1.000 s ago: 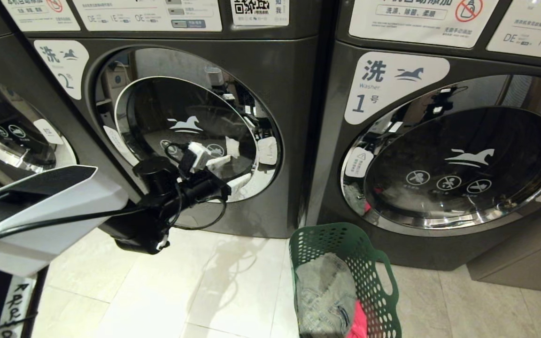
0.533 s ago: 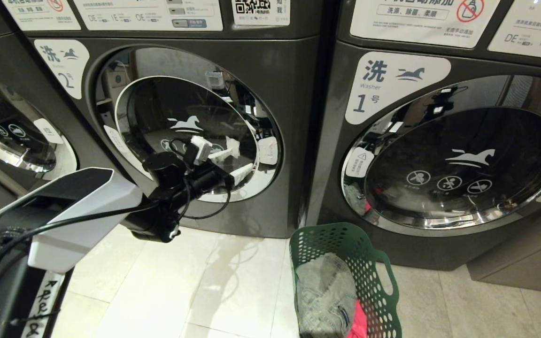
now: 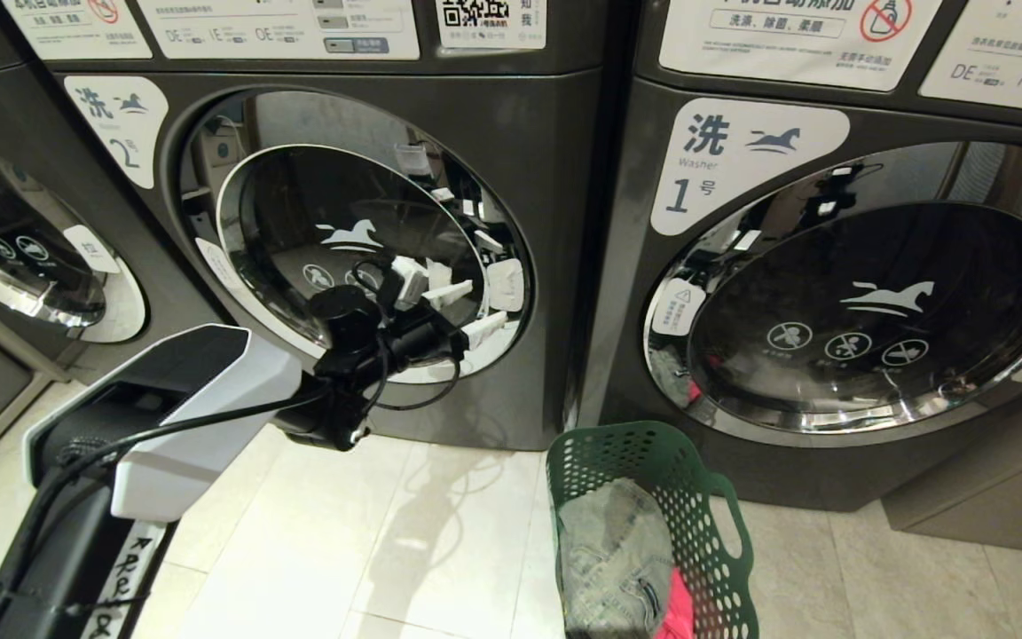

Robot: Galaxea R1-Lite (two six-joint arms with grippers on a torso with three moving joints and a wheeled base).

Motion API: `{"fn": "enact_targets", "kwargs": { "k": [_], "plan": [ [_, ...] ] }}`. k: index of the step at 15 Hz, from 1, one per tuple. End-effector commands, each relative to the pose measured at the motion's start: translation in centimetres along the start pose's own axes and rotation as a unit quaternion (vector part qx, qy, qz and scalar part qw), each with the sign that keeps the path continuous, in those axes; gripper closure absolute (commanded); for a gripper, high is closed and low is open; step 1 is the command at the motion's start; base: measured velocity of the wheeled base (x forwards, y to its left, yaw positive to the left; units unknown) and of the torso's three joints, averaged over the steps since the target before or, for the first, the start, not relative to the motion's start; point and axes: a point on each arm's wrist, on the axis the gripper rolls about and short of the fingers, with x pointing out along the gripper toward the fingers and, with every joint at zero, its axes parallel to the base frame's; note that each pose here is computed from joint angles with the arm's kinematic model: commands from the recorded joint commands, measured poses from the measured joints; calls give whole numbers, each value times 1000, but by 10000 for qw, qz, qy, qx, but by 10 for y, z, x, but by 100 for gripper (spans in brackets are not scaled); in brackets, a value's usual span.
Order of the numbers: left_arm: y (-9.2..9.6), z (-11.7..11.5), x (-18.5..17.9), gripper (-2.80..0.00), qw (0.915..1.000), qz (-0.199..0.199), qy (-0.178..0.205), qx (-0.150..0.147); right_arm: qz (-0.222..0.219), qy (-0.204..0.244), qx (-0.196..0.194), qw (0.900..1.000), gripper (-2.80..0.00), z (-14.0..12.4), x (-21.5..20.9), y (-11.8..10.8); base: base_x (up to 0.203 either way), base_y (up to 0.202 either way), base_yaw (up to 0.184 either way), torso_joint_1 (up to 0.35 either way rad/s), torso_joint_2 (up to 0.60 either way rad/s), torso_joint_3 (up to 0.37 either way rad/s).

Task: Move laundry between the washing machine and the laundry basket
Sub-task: Open the lid of the washing machine

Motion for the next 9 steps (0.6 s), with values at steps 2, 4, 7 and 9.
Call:
{"fn": "enact_targets", "kwargs": {
  "k": [2, 4, 7, 9],
  "plan": [
    [-5, -3, 13, -280, 9999, -123, -81, 20, 4, 5, -9, 10000, 0, 0, 0, 0, 0, 0, 0, 0, 0, 0],
    [-5, -7, 19, -280, 9999, -124, -85, 19, 4, 5, -7, 10000, 0, 0, 0, 0, 0, 0, 0, 0, 0, 0],
    [-5, -11, 23, -280, 9999, -99, -97, 29, 4, 5, -10, 10000, 0, 0, 0, 0, 0, 0, 0, 0, 0, 0],
    [-4, -15, 23, -280, 9999, -103, -99, 31, 4, 5, -8, 10000, 0, 0, 0, 0, 0, 0, 0, 0, 0, 0]
  ]
}}
